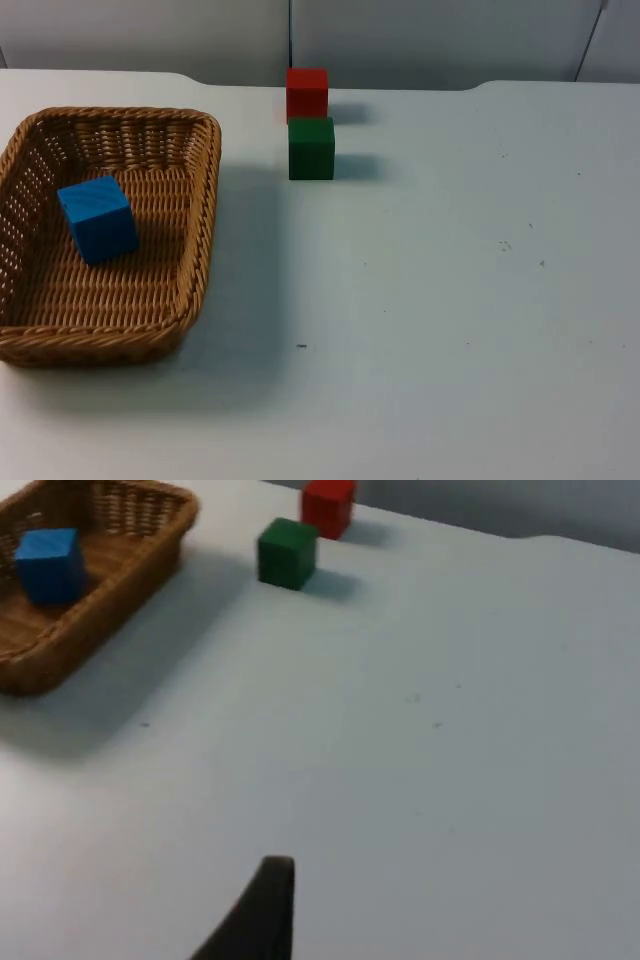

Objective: Pick up the basket with the left hand and place the blue cube into the basket with the right hand.

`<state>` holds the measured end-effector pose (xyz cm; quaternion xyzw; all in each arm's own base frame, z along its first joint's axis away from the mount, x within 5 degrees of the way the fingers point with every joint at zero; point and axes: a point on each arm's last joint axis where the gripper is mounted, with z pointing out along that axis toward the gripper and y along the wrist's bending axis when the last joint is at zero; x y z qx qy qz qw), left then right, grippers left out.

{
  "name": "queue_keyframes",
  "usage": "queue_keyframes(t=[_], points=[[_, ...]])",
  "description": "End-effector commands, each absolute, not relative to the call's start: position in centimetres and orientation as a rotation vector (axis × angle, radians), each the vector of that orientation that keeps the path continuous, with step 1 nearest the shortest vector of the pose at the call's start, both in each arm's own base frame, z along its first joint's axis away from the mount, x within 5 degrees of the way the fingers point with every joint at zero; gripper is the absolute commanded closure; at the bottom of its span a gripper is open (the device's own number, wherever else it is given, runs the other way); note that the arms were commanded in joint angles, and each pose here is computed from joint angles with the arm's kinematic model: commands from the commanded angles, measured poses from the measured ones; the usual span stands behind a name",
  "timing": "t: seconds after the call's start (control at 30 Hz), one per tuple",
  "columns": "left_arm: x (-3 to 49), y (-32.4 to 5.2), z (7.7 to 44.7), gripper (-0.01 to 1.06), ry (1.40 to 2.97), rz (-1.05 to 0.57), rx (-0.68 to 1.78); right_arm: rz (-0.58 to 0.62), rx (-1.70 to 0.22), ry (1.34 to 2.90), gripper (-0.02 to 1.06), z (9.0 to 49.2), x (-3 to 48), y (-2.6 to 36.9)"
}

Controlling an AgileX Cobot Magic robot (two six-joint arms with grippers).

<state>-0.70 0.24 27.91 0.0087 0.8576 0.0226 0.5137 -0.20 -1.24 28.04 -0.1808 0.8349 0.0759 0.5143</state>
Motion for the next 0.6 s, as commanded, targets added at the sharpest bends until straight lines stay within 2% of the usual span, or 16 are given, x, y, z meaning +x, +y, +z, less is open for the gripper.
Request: queue_keyframes(t=[0.0,0.27,0.57], points=[[-0.69,0.26,27.89,0.11,2.051,0.056,0.011,0.127,-0.343,2.017,0.0,27.88,-0.22,-1.22],[-0.69,0.26,27.89,0.11,2.051,0.056,0.011,-0.031,-0.087,2.042,0.0,27.88,-0.51,-1.12],[-0.69,0.26,27.89,0.11,2.051,0.056,0.011,-0.105,0.034,2.045,0.0,27.88,-0.64,-1.06]])
